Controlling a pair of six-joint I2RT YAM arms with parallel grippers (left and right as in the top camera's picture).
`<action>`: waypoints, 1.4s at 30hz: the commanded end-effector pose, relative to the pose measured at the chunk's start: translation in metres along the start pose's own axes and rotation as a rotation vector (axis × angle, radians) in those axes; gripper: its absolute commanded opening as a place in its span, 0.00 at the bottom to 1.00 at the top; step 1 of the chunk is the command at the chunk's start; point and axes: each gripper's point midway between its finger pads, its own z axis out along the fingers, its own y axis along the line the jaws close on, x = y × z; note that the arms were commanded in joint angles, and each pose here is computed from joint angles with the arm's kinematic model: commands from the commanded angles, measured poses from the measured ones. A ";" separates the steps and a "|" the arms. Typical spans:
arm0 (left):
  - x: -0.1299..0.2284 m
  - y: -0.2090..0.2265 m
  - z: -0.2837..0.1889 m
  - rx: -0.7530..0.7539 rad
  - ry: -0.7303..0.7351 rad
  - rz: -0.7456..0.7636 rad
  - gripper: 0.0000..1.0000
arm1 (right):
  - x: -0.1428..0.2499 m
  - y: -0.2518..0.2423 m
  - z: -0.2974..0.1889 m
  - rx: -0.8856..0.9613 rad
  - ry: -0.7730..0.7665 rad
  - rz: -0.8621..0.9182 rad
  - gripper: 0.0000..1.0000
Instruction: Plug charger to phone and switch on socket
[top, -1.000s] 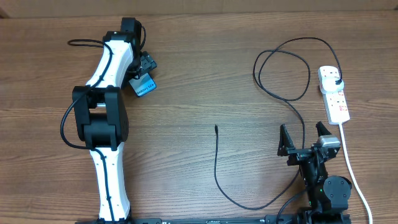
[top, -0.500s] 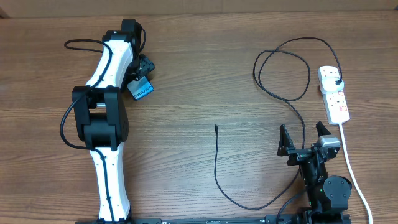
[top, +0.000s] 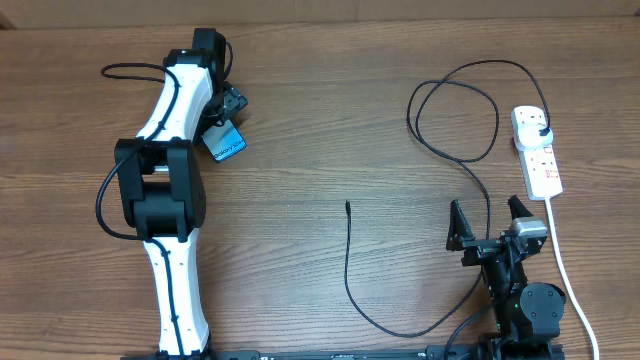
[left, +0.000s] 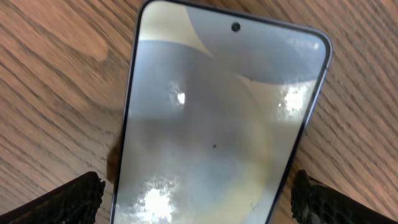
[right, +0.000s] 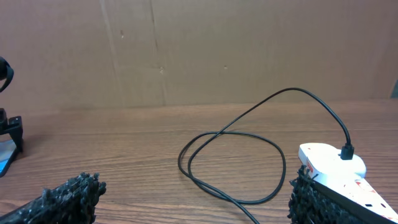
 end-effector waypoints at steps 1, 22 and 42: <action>-0.010 0.005 0.002 -0.013 -0.024 -0.031 1.00 | 0.002 0.001 0.000 -0.005 -0.002 -0.005 1.00; 0.005 0.017 0.002 -0.058 0.042 -0.006 1.00 | 0.002 0.001 0.000 -0.005 -0.002 -0.005 1.00; 0.010 0.018 0.004 -0.020 0.106 0.053 1.00 | 0.002 0.001 0.000 -0.005 -0.002 -0.005 1.00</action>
